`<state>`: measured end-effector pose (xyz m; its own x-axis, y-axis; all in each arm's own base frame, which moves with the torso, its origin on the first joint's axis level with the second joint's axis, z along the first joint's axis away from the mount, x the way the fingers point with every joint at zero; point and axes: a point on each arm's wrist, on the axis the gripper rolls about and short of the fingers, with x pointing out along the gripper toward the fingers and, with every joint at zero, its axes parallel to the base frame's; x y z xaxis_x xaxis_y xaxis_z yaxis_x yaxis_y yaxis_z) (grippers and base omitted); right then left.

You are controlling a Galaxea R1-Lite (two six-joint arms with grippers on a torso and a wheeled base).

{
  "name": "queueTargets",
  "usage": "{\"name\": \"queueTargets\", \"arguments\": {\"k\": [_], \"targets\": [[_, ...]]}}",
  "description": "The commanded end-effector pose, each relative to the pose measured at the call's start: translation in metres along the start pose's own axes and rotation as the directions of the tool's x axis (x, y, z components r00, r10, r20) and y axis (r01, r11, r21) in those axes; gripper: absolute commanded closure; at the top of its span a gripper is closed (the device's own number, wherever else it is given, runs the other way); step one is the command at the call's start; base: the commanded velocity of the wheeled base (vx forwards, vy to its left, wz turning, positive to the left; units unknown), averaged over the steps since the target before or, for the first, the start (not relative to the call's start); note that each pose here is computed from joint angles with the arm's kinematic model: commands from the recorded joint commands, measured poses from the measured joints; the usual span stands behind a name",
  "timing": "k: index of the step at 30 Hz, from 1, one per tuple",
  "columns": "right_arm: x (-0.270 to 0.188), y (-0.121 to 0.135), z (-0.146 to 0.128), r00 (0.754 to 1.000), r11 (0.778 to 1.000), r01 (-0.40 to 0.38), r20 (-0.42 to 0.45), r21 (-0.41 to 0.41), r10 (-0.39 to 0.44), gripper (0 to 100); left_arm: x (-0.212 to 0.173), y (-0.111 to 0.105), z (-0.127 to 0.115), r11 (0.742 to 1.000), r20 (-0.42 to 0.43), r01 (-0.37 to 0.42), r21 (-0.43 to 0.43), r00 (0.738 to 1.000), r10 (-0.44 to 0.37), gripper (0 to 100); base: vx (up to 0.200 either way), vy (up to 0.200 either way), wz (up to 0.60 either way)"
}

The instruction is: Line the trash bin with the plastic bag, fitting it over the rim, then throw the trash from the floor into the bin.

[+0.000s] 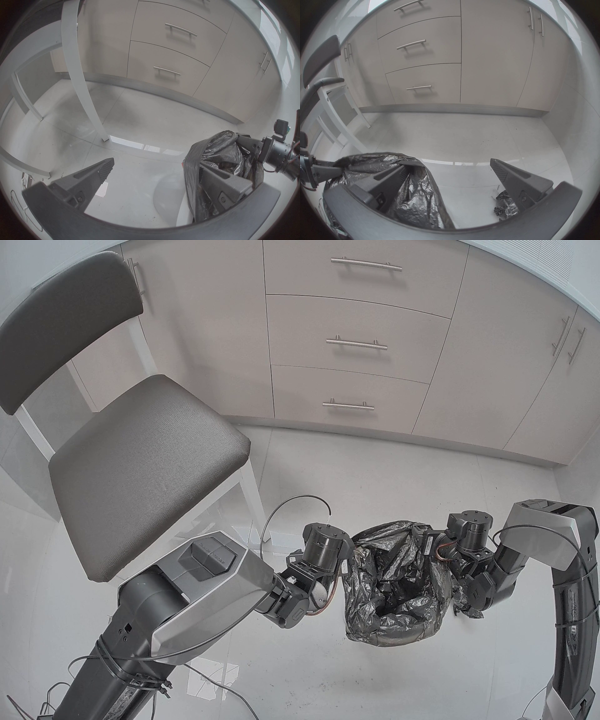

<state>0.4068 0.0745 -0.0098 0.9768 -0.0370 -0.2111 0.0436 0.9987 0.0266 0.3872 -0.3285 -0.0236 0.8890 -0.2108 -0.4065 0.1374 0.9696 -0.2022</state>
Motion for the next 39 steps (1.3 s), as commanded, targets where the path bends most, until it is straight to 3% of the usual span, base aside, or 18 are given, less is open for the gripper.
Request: {"name": "queueTargets", "arguments": {"k": [1,15,29,34,39], "targets": [[0.012,-0.003,-0.002,1.000,1.000,0.012,0.020,0.007,-0.012,0,0.007,0.005,-0.010,1.000,-0.017,-0.014,0.008,1.000,0.015,0,0.000,0.000,0.00],[0.020,-0.007,-0.011,1.000,0.999,0.023,-0.004,0.036,-0.022,0,0.019,0.021,-0.029,0.998,-0.056,-0.053,0.028,0.997,0.054,0,0.000,0.000,0.00],[0.021,-0.015,-0.013,0.999,0.998,0.040,-0.009,0.040,-0.039,0,0.019,0.026,-0.028,0.997,-0.097,-0.076,0.028,0.992,0.079,0,0.000,0.000,0.00],[0.018,-0.017,-0.009,0.999,0.996,0.046,-0.009,0.080,-0.045,0,0.020,0.027,-0.023,0.993,-0.162,-0.119,-0.025,0.980,0.113,0,0.000,0.000,0.00],[0.012,-0.018,-0.001,0.999,0.996,0.044,0.000,0.084,-0.045,0,0.017,0.026,-0.020,0.992,-0.164,-0.119,-0.042,0.980,0.111,0,0.000,0.000,0.00]]}}
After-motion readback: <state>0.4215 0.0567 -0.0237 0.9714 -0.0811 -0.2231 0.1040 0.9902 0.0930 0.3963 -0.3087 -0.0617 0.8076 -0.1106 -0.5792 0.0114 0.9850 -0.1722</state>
